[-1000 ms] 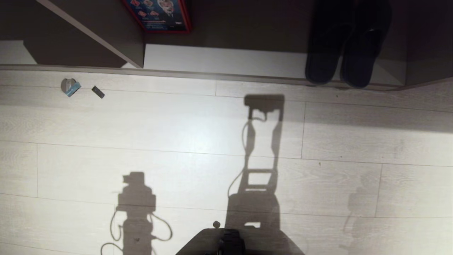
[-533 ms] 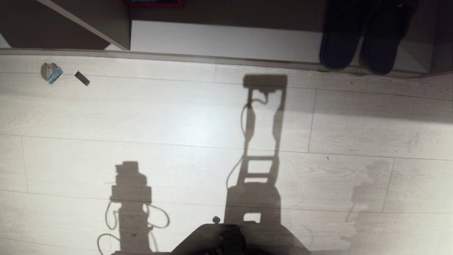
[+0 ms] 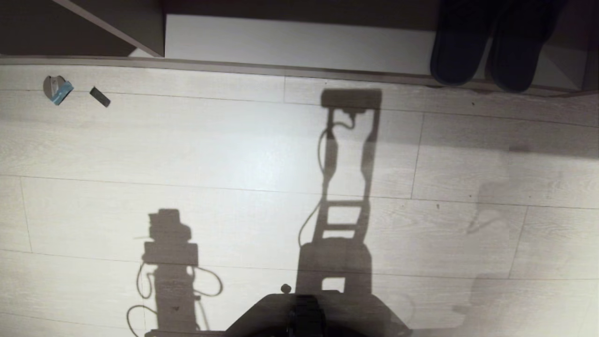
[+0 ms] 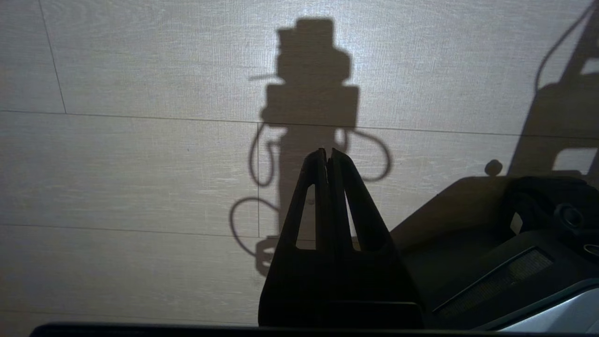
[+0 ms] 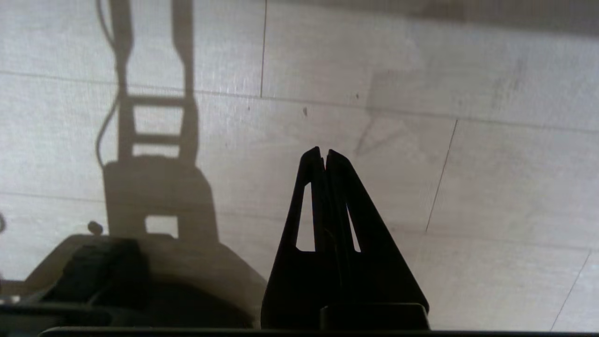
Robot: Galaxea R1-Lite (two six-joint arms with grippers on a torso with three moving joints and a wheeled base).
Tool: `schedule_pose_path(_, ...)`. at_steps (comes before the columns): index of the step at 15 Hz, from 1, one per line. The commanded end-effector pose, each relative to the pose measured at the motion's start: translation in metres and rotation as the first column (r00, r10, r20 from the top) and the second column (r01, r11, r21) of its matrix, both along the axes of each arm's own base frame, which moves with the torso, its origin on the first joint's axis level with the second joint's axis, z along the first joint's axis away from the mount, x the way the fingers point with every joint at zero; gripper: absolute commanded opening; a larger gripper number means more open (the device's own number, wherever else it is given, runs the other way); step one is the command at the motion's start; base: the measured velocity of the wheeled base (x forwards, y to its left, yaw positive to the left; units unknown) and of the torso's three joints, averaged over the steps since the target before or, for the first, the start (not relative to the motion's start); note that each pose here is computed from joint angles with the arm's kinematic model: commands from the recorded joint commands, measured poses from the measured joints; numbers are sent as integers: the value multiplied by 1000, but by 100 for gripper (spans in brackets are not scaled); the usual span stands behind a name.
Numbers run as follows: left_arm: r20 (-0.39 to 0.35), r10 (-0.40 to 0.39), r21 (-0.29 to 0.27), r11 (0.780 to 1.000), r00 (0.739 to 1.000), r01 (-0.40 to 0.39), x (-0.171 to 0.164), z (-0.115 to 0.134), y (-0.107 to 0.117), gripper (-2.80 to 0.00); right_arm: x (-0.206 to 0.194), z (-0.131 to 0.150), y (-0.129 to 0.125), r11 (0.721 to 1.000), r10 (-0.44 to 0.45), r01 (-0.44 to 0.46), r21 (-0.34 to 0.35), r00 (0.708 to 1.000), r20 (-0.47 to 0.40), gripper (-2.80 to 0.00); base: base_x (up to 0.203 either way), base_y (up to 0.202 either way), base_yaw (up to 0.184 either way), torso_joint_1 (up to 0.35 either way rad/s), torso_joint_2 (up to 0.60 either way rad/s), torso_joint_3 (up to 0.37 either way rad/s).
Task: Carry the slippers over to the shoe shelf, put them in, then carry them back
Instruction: Pick up the slippers in the shoe cabinet
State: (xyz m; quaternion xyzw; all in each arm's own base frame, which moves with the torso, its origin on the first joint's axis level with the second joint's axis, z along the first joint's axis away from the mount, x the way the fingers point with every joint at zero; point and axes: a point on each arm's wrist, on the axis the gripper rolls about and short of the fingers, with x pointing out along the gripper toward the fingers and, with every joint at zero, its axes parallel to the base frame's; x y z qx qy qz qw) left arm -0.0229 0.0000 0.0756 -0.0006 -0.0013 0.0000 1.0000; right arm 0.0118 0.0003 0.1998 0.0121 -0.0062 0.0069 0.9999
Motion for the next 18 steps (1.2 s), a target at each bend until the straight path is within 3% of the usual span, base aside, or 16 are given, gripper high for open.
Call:
schedule_pose_path(1, 1, 0, 0, 1000, 1000, 0, 0, 0, 0, -280, 74, 27, 0, 1000, 3, -7, -24, 989, -147, -280, 0, 0, 0, 0, 0, 0)
schedule_pose_path(3, 1, 0, 0, 1000, 1000, 0, 0, 0, 0, -280, 125, 54, 0, 996, 15, -21, -83, 997, -71, -280, 0, 0, 0, 0, 0, 0)
schedule_pose_path(6, 1, 0, 0, 1000, 1000, 0, 0, 0, 0, -280, 185, 107, 0, 983, 29, -1, -181, 988, 152, -280, 0, 0, 0, 0, 0, 0)
schedule_pose_path(7, 1, 0, 0, 1000, 1000, 0, 0, 0, 0, -280, 198, 116, 1, 981, 33, 7, -195, 979, 200, 0, 0, 0, 0, 0, 0, 0)
schedule_pose_path(10, 1, 0, 0, 1000, 1000, 0, 0, 0, 0, -280, 229, 136, 1, 976, 27, 58, -210, 924, 381, 0, 0, 0, 0, 0, 0, 0)
schedule_pose_path(13, 1, 0, 0, 1000, 1000, 0, 0, 0, 0, -280, 257, 138, 0, 976, -15, 99, -193, 918, 397, 0, 0, 0, 0, 0, 0, 0)
schedule_pose_path(15, 1, 0, 0, 1000, 1000, 0, 0, 0, 0, -280, 276, 140, 4, 979, -73, 144, -144, 907, 414, 0, 0, 0, 0, 0, 0, 0)
schedule_pose_path(18, 1, 0, 0, 1000, 1000, 0, 0, 0, 0, -280, 300, 139, 11, 991, -83, 120, -64, 904, 419, 0, 0, 0, 0, 0, 0, 0)
